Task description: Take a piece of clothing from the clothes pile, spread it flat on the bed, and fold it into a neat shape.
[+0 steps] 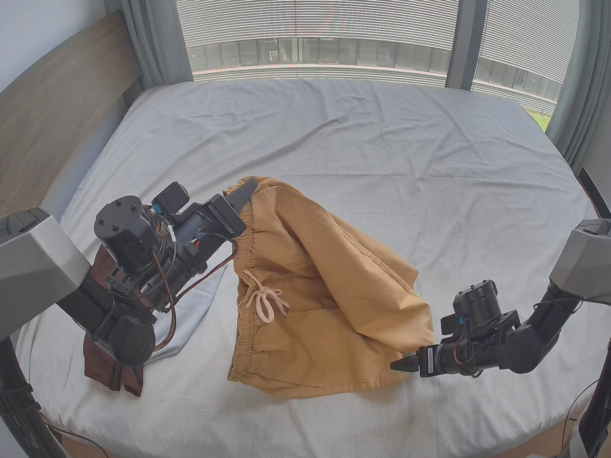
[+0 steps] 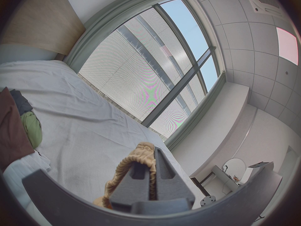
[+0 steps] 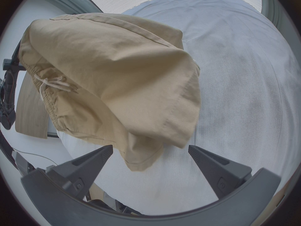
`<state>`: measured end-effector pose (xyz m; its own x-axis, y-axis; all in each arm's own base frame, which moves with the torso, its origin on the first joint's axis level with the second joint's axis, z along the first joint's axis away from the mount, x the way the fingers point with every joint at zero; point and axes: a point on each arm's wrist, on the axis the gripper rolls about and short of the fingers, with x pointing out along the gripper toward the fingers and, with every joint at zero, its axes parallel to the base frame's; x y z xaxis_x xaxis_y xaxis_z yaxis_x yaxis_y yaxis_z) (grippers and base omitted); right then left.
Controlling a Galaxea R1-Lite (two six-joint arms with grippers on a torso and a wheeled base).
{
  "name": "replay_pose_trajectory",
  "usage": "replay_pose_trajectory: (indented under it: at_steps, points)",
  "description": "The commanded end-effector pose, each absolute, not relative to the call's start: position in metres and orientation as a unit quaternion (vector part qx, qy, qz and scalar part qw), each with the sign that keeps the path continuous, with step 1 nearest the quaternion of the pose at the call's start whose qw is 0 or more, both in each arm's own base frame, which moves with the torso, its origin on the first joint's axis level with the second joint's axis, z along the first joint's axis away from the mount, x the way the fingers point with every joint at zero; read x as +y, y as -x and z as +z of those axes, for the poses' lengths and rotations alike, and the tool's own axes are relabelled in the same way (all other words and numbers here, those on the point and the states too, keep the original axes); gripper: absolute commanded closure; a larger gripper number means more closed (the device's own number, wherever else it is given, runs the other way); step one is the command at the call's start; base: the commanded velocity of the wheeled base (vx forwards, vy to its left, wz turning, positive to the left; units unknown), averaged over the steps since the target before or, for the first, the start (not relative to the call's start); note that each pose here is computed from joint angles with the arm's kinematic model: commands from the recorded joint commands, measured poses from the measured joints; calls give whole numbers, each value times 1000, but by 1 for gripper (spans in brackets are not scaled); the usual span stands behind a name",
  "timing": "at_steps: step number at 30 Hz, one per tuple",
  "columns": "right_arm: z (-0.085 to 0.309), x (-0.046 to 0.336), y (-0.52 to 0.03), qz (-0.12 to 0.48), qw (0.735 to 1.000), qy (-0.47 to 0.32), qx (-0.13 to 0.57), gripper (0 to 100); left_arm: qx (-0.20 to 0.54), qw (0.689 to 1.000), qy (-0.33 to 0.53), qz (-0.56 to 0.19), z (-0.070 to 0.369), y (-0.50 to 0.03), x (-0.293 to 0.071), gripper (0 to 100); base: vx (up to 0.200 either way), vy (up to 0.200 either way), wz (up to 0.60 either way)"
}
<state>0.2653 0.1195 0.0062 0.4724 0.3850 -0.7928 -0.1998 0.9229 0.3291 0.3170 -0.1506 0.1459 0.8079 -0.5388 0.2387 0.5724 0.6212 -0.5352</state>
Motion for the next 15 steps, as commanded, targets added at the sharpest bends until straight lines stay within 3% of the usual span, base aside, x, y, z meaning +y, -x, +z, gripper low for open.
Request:
replay_pose_trajectory:
  at_steps: [1, 15]
  points:
    - [3, 118, -261, 173, 850, -91, 488, 0, -32, 902, 307, -302, 148, -319, -144, 100, 0, 0, 0]
    - [-15, 115, -261, 174, 844, -66, 503, 0, -40, 905, 306, -292, 150, -323, -135, 100, 0, 0, 0]
